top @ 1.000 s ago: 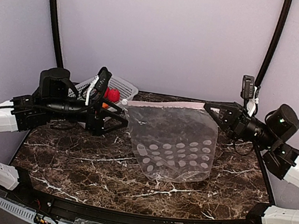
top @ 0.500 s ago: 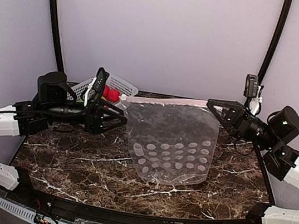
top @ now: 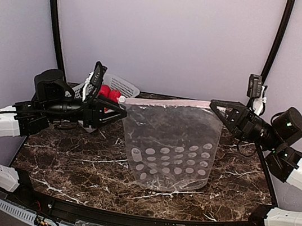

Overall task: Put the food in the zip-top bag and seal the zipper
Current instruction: Pass from the right arm to the left

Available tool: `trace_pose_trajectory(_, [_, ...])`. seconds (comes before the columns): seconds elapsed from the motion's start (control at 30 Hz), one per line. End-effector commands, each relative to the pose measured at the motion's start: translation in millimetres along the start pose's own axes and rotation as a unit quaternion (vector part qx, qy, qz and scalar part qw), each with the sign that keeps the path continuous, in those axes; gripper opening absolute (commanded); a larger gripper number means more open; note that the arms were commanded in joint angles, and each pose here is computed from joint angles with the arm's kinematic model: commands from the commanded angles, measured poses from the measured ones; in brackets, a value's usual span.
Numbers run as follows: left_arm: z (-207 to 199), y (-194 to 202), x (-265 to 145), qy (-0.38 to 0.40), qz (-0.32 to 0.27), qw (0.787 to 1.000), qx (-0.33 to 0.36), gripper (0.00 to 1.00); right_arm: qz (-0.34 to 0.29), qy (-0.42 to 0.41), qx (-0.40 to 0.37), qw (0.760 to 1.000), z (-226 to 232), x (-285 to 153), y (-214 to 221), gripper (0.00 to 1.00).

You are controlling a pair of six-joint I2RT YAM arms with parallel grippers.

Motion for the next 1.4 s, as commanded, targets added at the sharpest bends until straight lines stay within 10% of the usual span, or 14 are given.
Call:
trace_pose_trajectory(0.0, [-4,-7,-1,0.023,-0.016,1.0,0.005,0.47,0.0,-0.019,-0.002,1.0,6,1,1,0.0])
trace_pose_trajectory(0.83, [-5,4,1,0.041,0.026,0.999,0.009,0.01,-0.004,0.058,0.014,0.998,-15,-5,3,0.0])
trace_pose_trajectory(1.13, [-15,6,19,0.121,0.171,0.976,0.061,0.01,0.077,0.174,-0.052,0.98,-22,-18,-2,0.58])
trace_pose_trajectory(1.37, [-10,18,32,0.163,0.227,0.957,0.075,0.01,0.167,0.201,-0.068,0.963,-23,-10,-6,0.61])
Point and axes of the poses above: each gripper's point midway between its finger pads, its own x axis out along the fingers, its own z axis along the line the jaws close on, y = z × x, the point moved 3 cm from there along -x, back along the fingers, and after that the axes turned 7 degrees about x, right-handed, at the moved point
